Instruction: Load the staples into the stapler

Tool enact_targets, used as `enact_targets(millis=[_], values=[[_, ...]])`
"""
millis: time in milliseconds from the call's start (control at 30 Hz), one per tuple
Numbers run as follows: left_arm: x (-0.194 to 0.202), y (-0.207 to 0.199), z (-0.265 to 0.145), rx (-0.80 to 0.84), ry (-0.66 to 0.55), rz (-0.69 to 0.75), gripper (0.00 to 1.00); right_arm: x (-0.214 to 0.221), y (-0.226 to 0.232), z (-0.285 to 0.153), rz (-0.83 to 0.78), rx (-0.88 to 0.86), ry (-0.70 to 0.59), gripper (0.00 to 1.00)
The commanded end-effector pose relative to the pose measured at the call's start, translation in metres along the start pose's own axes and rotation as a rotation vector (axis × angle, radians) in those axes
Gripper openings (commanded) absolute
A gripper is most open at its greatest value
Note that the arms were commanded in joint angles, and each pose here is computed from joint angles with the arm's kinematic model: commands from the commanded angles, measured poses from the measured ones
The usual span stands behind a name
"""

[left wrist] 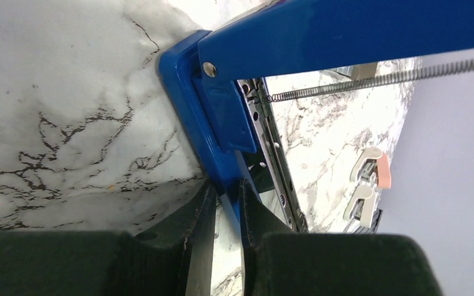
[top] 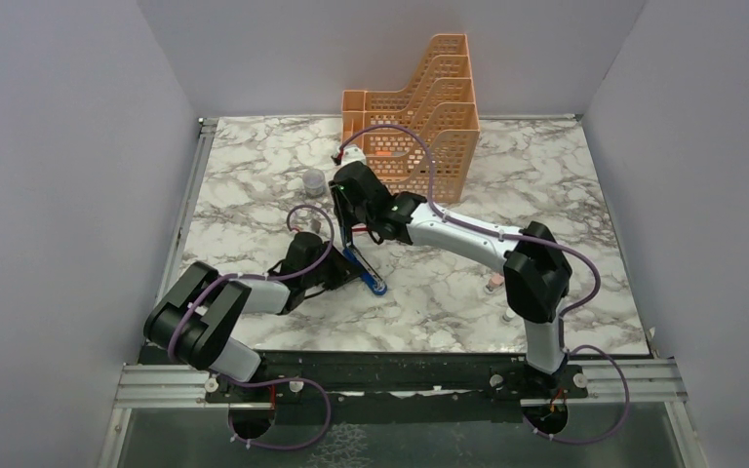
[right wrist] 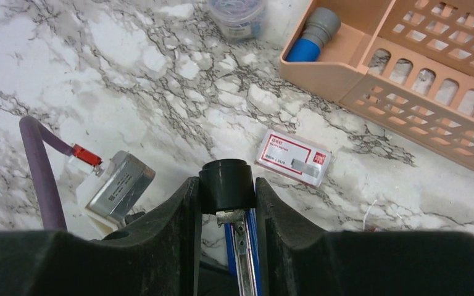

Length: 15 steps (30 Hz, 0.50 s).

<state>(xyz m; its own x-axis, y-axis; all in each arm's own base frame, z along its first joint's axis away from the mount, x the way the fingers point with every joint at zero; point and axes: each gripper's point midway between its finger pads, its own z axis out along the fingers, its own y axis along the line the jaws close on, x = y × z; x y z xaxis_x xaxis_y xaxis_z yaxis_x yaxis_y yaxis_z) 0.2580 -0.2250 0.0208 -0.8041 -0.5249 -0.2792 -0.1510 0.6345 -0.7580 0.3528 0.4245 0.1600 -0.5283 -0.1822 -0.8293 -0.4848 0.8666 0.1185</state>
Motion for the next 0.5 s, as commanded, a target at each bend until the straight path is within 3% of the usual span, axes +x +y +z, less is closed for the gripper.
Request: enact_targets(millis=[0,467], values=[[0.047,0.082,-0.017,-0.288,0.130,-0.017,0.17,-0.009,0.020,0.017,0.035,-0.054,-0.055,0.23],[0.037,0.081,-0.027,-0.301,0.067,-0.065,0.18,0.013,0.017,0.037,0.018,-0.031,-0.013,0.30]])
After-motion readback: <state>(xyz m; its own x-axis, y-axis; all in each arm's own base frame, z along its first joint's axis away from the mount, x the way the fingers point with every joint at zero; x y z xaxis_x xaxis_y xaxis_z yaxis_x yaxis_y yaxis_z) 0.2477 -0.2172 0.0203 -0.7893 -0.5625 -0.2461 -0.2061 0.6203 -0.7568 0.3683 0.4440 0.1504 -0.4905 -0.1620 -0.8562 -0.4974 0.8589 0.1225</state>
